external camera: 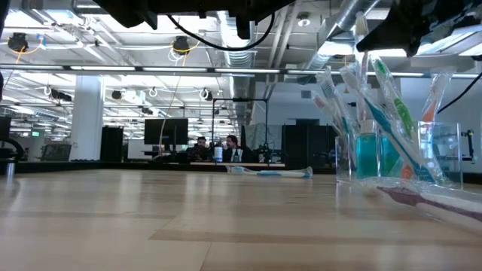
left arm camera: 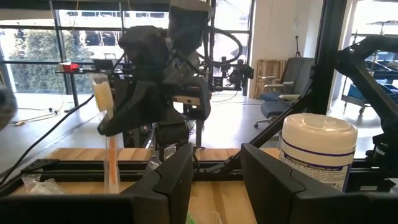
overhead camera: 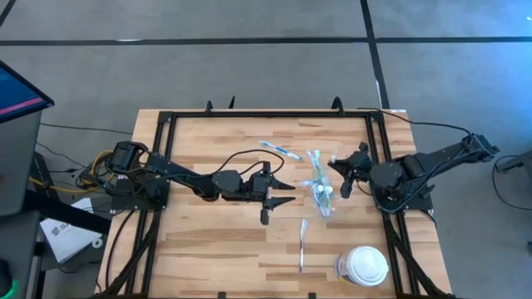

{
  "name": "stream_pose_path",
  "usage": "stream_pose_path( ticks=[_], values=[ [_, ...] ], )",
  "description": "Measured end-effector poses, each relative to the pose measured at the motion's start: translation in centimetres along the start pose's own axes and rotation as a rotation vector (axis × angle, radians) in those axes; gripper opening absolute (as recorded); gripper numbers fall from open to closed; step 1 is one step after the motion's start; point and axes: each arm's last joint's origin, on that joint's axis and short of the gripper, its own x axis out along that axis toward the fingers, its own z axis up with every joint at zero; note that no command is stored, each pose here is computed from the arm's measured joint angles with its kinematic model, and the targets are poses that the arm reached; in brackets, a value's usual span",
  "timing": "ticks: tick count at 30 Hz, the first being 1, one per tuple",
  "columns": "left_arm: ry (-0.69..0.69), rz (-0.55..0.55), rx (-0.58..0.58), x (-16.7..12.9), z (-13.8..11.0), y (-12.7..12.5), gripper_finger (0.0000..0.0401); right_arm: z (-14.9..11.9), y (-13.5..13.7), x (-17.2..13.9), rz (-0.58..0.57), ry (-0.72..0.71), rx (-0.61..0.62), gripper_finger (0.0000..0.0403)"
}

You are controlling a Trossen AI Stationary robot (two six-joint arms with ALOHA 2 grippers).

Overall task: Pick & Place toothbrushing station
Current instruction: Put the orange toothbrush into the top part transparent organizer

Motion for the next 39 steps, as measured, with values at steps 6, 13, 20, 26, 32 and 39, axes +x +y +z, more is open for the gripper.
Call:
stream_pose_path(
  ticks=[6,13,20,26,32,39],
  values=[
    [0.0,0.004,0.0,0.0,0.0,0.0,0.0132,-1.6,0.0,0.6,-0.005,0.014,0.01,0.0006],
    [0.0,0.003,0.0,0.0,0.0,0.0,0.0132,-2.8,0.0,1.1,-0.005,0.011,0.021,0.0005],
    [0.003,0.002,0.0,0.0,0.0,0.0,0.0132,-4.0,-0.3,1.7,-0.022,0.028,0.058,0.0007],
    [0.003,0.001,0.0,0.0,0.0,0.0,0.0132,-5.2,-0.6,2.4,-0.003,0.049,0.072,0.0005],
    [0.004,-0.002,0.0,0.0,0.0,0.0,0.0132,-5.2,-0.7,2.6,0.014,0.065,0.087,0.0006],
    [0.003,-0.002,0.0,0.0,0.0,0.0,0.0132,-5.6,-0.7,3.4,0.01,0.112,0.074,0.0007]
  ],
)
